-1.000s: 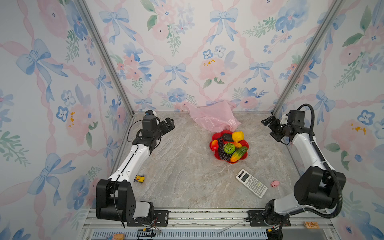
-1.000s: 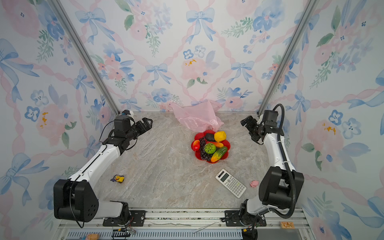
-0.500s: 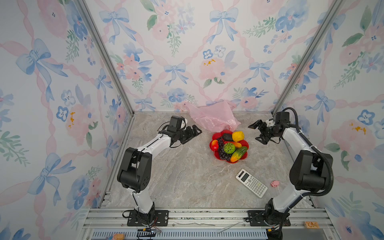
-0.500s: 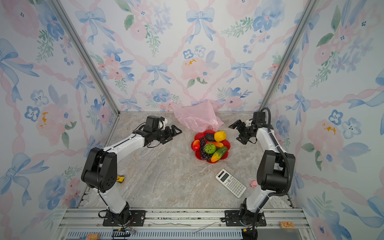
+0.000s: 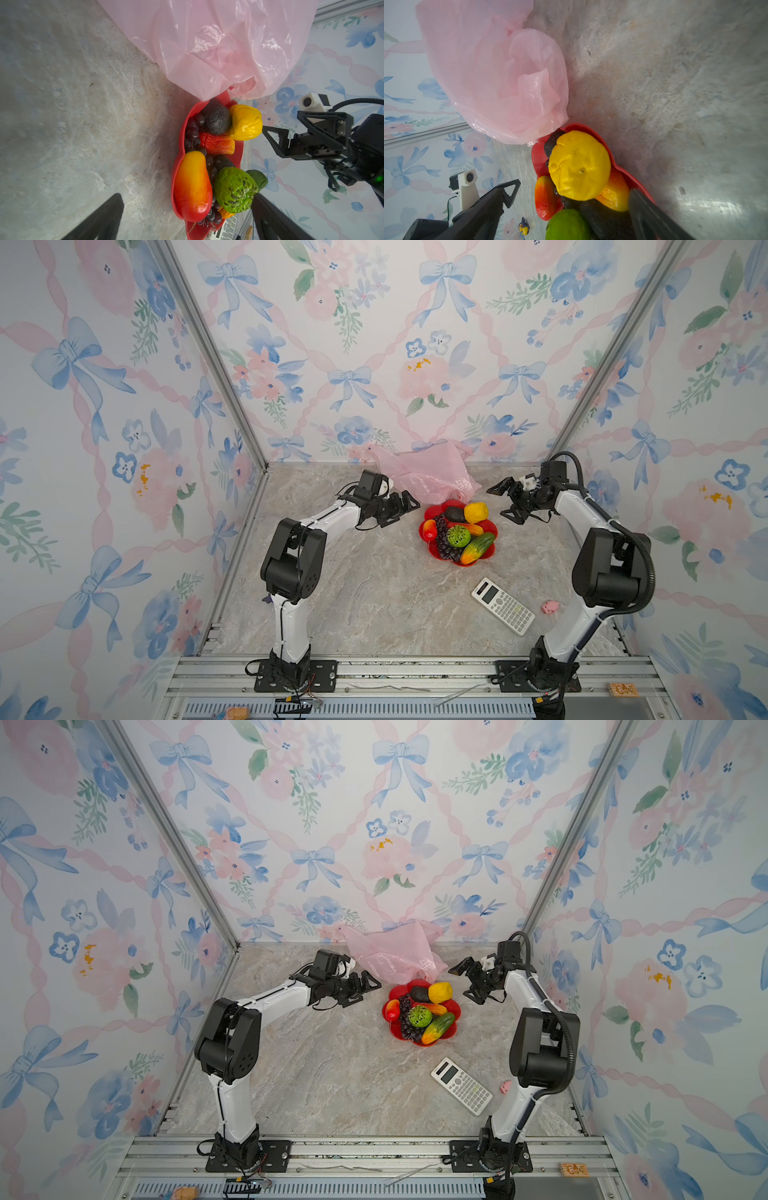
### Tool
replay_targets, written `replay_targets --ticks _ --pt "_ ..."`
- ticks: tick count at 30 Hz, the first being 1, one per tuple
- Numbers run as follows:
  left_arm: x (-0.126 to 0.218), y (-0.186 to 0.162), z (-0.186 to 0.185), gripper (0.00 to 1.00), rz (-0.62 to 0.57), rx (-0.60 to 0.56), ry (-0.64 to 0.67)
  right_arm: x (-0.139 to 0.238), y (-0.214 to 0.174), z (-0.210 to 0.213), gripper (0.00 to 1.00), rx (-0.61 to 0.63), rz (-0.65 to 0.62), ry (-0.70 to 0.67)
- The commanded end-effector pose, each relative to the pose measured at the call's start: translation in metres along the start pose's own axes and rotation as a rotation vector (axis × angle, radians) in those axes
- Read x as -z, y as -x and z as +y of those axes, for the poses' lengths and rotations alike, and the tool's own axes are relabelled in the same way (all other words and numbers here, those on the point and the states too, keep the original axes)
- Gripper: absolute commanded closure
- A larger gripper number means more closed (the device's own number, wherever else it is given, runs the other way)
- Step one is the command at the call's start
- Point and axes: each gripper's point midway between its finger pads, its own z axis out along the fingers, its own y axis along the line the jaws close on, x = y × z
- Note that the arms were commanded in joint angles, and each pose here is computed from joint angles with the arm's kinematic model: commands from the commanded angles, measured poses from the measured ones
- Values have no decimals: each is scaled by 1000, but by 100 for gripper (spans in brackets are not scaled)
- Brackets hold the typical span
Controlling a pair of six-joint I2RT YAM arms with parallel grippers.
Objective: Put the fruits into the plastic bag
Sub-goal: 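Raise both arms and reach toward the pink bag behind the fruit bowl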
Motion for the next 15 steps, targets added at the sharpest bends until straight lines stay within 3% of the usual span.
replay_targets --ticks 1,15 --pt "-10 2 2 2 21 16 -10 -14 4 18 4 67 30 28" --pt "-3 14 25 2 6 63 9 -77 38 32 2 48 61 54"
